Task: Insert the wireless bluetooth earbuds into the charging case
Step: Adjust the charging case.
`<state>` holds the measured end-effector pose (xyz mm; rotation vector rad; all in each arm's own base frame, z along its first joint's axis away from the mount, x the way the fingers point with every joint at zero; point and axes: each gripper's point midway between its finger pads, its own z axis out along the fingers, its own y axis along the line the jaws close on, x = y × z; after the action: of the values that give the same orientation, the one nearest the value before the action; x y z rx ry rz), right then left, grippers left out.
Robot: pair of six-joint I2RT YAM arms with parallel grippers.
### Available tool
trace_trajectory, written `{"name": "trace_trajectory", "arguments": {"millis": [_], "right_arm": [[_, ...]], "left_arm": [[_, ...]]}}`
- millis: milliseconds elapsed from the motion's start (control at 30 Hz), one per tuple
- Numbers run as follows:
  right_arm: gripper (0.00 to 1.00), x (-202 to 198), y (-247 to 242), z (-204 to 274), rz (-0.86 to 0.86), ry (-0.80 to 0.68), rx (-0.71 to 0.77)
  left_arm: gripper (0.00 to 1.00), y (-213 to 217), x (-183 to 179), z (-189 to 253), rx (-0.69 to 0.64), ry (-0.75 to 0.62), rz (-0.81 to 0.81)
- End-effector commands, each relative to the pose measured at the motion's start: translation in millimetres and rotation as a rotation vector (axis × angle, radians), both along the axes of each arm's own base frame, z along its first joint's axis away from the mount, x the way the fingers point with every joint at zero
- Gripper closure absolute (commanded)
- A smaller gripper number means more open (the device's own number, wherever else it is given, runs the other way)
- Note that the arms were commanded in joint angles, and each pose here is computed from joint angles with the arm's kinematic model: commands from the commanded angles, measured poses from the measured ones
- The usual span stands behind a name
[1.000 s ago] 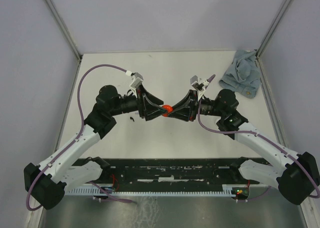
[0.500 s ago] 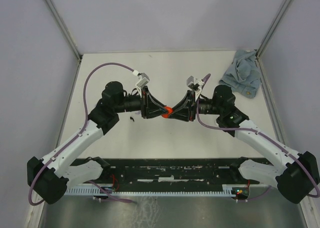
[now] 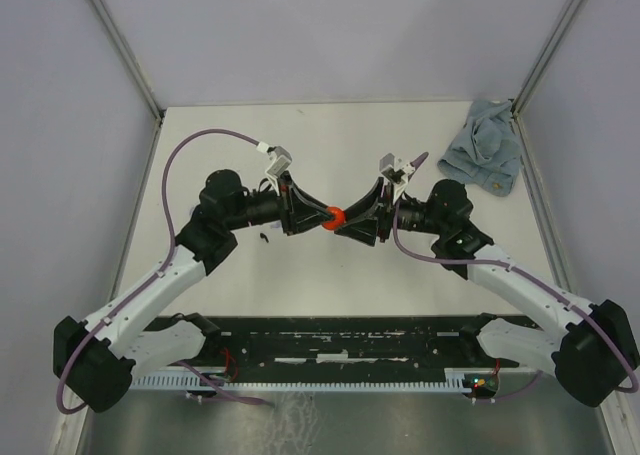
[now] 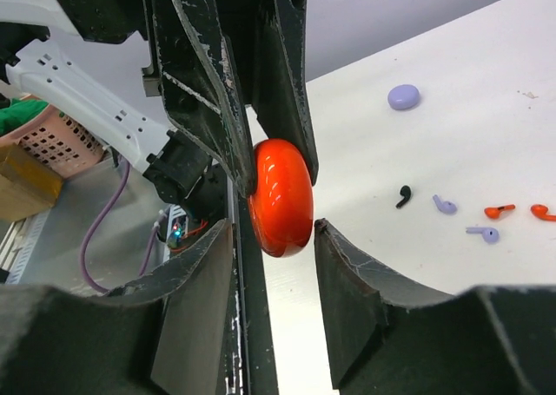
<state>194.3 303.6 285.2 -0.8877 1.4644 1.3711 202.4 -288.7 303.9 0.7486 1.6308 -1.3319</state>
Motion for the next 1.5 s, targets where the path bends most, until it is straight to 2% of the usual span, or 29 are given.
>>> {"name": "trace_trajectory", "arguments": {"millis": [0, 300, 667, 1467], "right_arm": [[0.48, 2, -1, 30, -0.031, -0.057, 0.141], [0.47, 8, -2, 36, -0.071, -0.044, 0.252], [0.5, 12, 1, 49, -0.051, -0.03, 0.379], [0.52, 7, 12, 61, -0.001, -0.056, 0.415]], "left_arm": [[0.85, 2, 5, 31, -0.122, -0.08, 0.047], [0.85, 6, 4, 47, -0.233, -0.126, 0.07], [0.85, 7, 0, 58, -0.284, -0.148, 0.063], [0.84, -1, -3, 51, -0.275, -0.152, 0.028]]}}
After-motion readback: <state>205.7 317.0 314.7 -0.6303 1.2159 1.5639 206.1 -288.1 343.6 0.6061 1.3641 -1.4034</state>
